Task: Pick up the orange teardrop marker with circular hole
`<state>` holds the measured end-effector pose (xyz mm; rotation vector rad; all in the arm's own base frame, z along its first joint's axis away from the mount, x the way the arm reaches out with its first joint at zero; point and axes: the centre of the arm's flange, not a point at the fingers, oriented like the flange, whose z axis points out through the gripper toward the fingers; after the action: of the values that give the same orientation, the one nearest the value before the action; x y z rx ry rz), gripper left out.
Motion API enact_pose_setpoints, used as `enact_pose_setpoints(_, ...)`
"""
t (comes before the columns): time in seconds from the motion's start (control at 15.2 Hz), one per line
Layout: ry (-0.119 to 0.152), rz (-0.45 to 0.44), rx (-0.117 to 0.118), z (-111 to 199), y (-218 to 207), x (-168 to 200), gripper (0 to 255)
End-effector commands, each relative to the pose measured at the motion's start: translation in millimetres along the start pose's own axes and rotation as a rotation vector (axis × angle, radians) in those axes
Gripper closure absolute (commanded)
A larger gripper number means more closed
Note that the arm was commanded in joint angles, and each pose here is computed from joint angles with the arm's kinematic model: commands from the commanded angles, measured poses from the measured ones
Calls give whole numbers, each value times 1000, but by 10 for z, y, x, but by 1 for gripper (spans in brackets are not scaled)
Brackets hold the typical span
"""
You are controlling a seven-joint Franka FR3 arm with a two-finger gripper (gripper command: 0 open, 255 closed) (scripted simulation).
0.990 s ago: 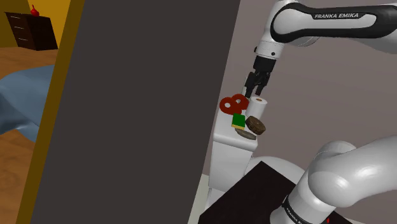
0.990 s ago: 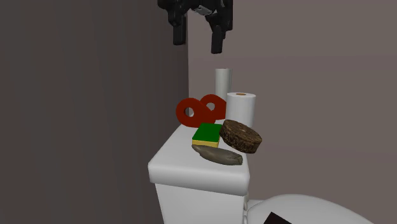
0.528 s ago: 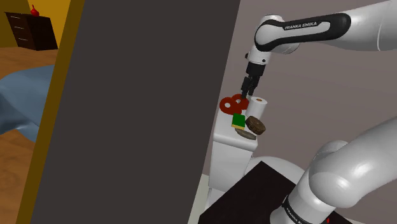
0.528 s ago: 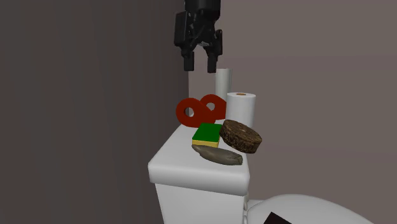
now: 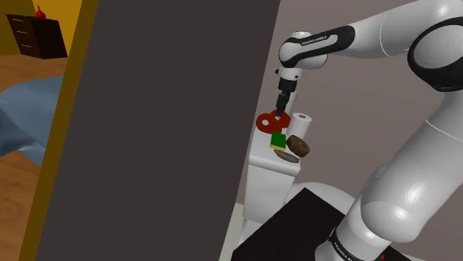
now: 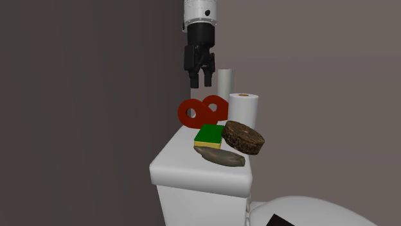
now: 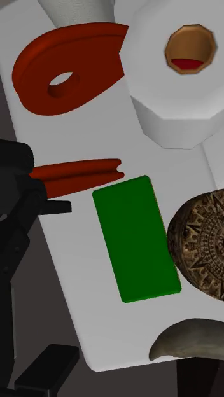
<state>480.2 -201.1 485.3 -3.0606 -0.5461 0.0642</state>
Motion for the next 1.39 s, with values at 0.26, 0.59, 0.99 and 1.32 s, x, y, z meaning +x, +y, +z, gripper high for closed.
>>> enact_pose_setpoints(0.26,-23,-135,-12,306,572,503,0)
enact_pose_setpoints(0.59,-29,-170,-16,544,719,650,0)
enact_pose_setpoints(0.99,-29,-170,-16,785,729,658,0)
enact_pose_setpoints(1.32,-28,-170,-16,738,791,657,255)
